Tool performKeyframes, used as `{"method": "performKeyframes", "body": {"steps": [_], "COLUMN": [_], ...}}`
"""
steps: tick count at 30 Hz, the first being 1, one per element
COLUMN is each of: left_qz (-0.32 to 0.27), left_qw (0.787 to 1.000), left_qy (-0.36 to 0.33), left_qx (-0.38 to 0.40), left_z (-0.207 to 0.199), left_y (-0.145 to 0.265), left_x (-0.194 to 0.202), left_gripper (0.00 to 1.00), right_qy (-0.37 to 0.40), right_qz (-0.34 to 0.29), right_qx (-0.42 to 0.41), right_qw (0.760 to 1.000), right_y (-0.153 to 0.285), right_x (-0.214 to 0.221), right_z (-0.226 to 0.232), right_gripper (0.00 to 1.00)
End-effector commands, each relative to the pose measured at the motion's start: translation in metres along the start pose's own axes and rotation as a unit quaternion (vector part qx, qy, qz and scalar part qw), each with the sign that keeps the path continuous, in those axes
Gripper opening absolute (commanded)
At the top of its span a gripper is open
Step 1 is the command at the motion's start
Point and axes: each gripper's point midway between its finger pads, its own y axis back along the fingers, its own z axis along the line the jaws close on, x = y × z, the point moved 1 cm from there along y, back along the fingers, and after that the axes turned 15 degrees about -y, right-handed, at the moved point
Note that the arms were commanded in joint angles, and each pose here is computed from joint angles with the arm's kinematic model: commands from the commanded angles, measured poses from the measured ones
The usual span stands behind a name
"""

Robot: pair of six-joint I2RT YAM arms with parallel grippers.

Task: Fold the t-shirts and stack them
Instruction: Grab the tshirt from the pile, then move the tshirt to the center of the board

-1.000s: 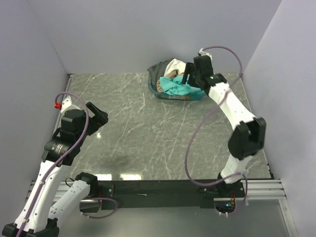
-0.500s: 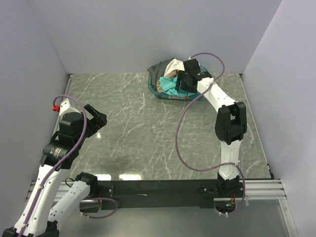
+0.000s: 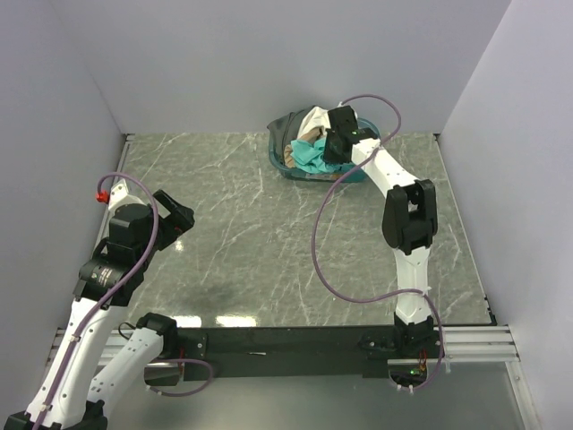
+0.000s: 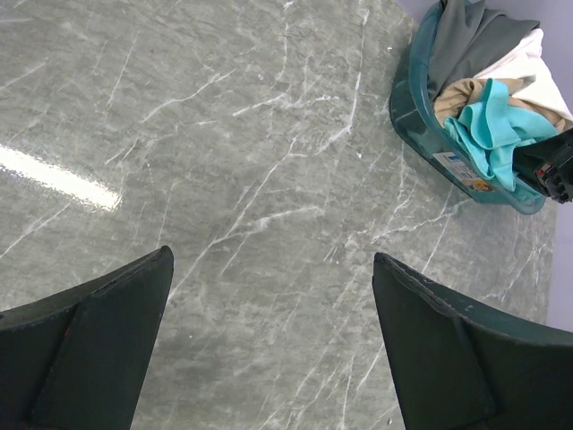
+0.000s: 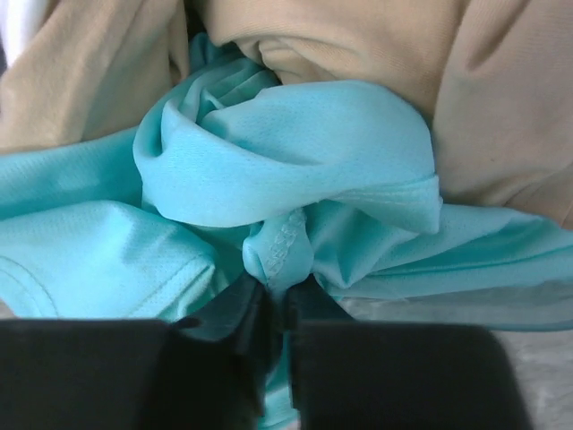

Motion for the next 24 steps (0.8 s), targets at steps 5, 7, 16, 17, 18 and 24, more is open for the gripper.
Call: {"method": "performKeyframes", "body": {"steps": [5, 7, 16, 17, 18, 24], "left_qz": [-0.013, -0.015, -0.015, -0.014, -0.015, -0.016], "left_qw": [1.000, 1.000, 1.000, 1.000, 1.000, 1.000], "left_qy": [-0.001, 0.000, 0.001, 0.000, 0.001, 0.001], "left_qx": [-0.004, -0.004, 0.004, 0.006, 0.008, 0.013], "left_z": [0.002, 0.002, 0.000, -0.001, -0.001, -0.002], "left_y": [0.001, 0.002, 0.002, 0.002, 0.002, 0.003], "left_x": [-0.005, -0.006, -0.006, -0.005, -0.006, -0.006], "left_gripper": [0.99, 0.99, 0.99, 0.99, 0.99, 0.99], "right_qy": [-0.008, -0.005, 0.005, 0.012, 0.015, 0.043], "right_qz": [-0.097, -0.129, -0.294, -0.314, -0.329, -0.353], "right_qx": [-0.059, -0.070, -0.226, -0.259, -0.278, -0.429], "right_qw": [0.993, 0.989, 0.929, 0.913, 0.902, 0.831], "right_y": [0.062, 0.093, 0.301, 0.337, 0.356, 0.487], "right_x": [-0.070, -0.093, -0.161, -0.165, -0.170, -0.157], "right_z": [0.038, 0.046, 0.082, 0.086, 0.090, 0.114], "right_gripper": [0.00, 0.00, 0.00, 0.00, 0.00, 0.00]}}
